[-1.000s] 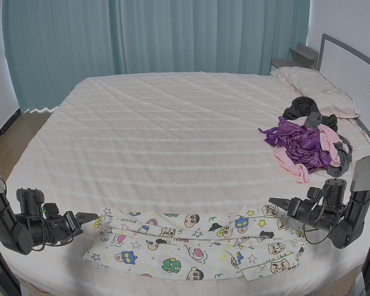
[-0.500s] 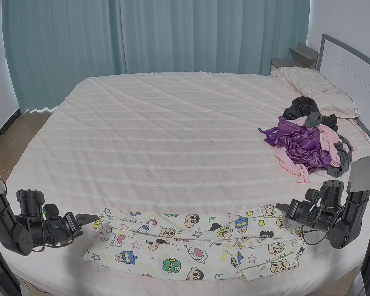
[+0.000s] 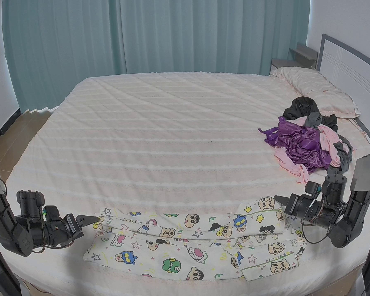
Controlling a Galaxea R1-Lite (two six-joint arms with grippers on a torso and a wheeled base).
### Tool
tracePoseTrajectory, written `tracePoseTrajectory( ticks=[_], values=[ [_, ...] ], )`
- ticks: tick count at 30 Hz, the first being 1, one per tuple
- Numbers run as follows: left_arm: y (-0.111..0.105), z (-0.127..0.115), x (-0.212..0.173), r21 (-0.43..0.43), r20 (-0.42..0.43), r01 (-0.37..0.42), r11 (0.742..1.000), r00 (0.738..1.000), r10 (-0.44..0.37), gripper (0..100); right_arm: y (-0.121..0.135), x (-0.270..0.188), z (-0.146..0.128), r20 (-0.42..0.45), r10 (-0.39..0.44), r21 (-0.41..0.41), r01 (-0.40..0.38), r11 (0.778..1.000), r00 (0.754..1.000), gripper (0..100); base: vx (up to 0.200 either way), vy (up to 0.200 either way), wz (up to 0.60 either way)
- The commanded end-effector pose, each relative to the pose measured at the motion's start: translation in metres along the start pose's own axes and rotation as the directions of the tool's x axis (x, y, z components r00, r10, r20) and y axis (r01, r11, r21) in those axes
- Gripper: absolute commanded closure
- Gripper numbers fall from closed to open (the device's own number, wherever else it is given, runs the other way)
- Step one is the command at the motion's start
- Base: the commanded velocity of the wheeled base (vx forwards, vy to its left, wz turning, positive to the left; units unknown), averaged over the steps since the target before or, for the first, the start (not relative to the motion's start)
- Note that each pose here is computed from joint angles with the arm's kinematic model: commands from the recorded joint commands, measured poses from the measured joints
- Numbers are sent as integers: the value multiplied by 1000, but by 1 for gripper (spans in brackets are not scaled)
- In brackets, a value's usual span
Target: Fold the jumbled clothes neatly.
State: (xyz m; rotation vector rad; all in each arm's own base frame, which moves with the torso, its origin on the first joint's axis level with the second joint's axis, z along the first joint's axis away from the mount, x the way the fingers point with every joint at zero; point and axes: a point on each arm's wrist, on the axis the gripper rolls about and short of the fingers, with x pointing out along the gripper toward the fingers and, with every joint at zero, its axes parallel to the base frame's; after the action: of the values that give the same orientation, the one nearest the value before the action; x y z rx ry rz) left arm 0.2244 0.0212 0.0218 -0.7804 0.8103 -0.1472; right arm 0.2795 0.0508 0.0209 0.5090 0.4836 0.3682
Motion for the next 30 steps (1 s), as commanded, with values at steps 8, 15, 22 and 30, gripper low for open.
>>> tracePoseTrajectory(
  ticks=[8, 15, 22, 30],
  values=[
    [0, -1, 1, 1, -8, 2, 1000, 1000, -2, 0, -21, 34, -4, -46, -43, 25, 44, 999, 998, 100, 0, 0, 0],
    [1, -1, 2, -2, -12, -1, 1000, 1000, 1, 0, -32, 25, 2, -2, -146, 50, 146, 988, 989, 0, 0, 0, 0],
    [1, -3, 3, -5, -19, -4, 1000, 1000, 4, 0, -15, -14, 6, 4, -151, 84, 150, 985, 989, 0, 0, 0, 0],
    [-1, -5, 4, 3, -33, 1, 1000, 999, 0, 0, -4, -20, -30, -154, -137, 192, 165, 967, 979, 0, 0, 0, 0]
  ],
)
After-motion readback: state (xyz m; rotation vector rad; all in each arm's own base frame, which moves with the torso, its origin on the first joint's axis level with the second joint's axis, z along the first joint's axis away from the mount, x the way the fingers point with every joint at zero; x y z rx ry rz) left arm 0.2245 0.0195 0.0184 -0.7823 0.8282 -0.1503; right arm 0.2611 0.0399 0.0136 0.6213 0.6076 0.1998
